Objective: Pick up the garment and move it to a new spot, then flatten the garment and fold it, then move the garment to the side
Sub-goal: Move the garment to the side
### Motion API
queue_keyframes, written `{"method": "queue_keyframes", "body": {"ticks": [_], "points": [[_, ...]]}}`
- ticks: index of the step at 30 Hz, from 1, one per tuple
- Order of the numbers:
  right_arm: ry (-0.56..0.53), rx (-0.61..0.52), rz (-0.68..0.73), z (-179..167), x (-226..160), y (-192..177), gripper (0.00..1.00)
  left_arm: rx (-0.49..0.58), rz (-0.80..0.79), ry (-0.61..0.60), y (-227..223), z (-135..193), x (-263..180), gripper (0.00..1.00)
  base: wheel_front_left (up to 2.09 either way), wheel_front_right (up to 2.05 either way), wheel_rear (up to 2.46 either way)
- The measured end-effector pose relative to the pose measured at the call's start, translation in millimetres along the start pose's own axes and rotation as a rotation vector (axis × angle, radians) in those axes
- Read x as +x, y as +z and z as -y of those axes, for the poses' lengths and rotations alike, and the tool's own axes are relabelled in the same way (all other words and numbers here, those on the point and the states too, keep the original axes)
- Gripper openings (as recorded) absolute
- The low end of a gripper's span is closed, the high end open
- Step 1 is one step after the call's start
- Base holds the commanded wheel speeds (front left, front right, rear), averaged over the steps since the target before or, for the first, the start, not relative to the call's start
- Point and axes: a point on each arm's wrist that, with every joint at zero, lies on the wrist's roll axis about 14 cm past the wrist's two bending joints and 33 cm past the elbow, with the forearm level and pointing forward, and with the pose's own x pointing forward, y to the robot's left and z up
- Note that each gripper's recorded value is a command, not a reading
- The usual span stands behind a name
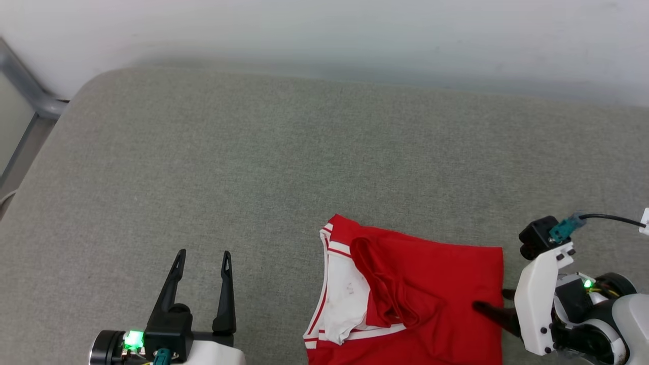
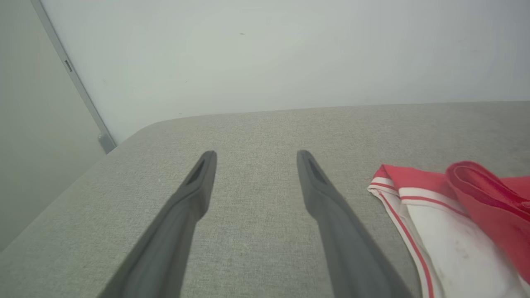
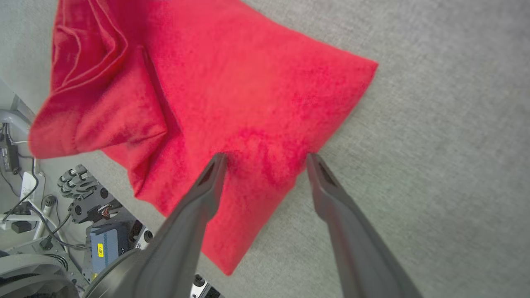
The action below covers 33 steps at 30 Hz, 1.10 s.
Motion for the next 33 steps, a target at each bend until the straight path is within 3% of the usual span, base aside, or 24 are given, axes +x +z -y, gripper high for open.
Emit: {"method": "queue_keyframes", "body": {"ticks": [8,15,16,17,27,33], "points": [[0.048,0.028,-0.16,-7,36,-37,1.0,0.006,-0.026,0.025,-8,-6,7,1.0,0.0,0.0,0.0],[0.07,0.018,-0.134,-11,46,-38,1.0,0.009,-0.031,0.035,-10,-7,11,1.0,0.0,0.0,0.0],[0.07,0.013,-0.122,-12,46,-36,0.22,0.008,-0.032,0.034,-11,-6,11,1.0,0.0,0.0,0.0],[0.07,0.01,-0.11,-12,46,-34,0.0,0.008,-0.032,0.033,-11,-6,11,1.0,0.0,0.0,0.0],[0.033,-0.046,0.108,-2,25,17,0.0,0.002,-0.02,0.006,-8,3,13,1.0,0.0,0.0,0.0],[-0.075,-0.141,0.182,27,-8,35,0.0,-0.01,-0.017,-0.04,-8,17,18,1.0,0.0,0.0,0.0]]}}
